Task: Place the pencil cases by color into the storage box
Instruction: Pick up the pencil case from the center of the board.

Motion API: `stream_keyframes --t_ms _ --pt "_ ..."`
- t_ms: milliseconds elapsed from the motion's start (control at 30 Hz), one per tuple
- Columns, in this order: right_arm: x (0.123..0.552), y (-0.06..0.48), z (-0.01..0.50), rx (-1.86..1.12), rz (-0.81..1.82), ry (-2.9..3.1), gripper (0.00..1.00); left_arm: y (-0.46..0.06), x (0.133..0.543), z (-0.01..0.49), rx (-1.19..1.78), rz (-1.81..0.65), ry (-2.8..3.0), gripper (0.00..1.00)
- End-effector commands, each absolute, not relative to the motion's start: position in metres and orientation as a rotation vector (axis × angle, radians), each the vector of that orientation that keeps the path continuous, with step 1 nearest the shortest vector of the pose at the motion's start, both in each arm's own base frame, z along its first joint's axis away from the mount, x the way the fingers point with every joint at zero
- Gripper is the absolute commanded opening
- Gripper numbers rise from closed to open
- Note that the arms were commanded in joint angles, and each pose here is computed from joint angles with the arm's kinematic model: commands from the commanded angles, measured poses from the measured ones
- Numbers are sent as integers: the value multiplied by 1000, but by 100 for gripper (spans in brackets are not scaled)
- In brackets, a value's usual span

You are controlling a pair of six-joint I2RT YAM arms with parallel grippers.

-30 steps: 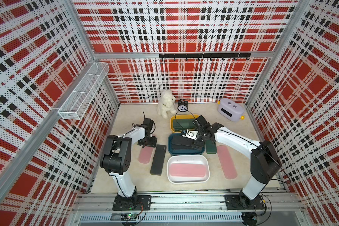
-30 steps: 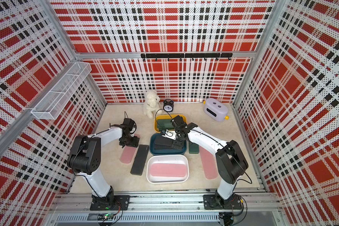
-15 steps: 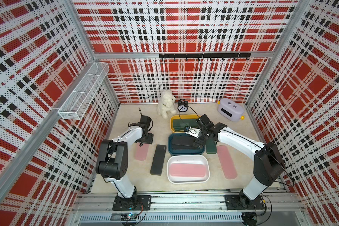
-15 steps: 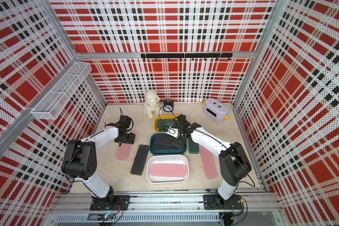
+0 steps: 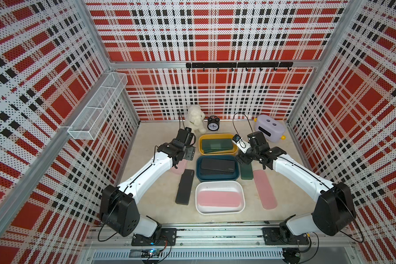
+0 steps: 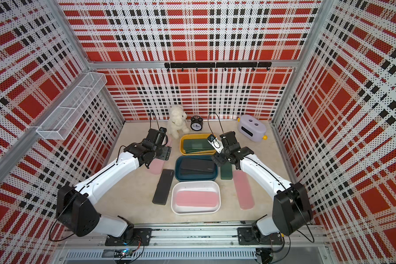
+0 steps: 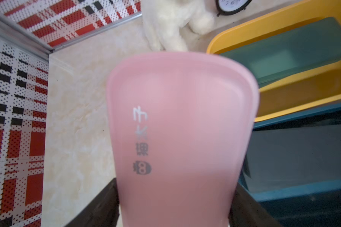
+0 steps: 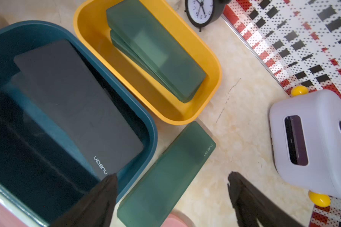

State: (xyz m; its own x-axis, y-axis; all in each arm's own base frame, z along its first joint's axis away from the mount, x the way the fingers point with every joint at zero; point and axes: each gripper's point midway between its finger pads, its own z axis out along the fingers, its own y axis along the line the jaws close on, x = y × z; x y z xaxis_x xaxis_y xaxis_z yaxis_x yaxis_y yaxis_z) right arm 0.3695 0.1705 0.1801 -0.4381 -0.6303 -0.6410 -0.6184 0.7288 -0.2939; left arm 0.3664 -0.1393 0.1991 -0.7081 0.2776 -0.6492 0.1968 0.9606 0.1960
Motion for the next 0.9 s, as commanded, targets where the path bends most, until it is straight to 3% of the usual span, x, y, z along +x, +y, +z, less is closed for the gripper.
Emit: stream_keyframes --t_ms 0,467,867 --pt "373 159 199 -801 -17 2131 94 -152 360 225 333 141 2301 69" --pt "366 126 202 -642 -30 2140 94 -240 311 257 615 48 2104 70" --pt "371 113 198 -586 -28 2153 94 -302 264 216 998 82 2046 70"
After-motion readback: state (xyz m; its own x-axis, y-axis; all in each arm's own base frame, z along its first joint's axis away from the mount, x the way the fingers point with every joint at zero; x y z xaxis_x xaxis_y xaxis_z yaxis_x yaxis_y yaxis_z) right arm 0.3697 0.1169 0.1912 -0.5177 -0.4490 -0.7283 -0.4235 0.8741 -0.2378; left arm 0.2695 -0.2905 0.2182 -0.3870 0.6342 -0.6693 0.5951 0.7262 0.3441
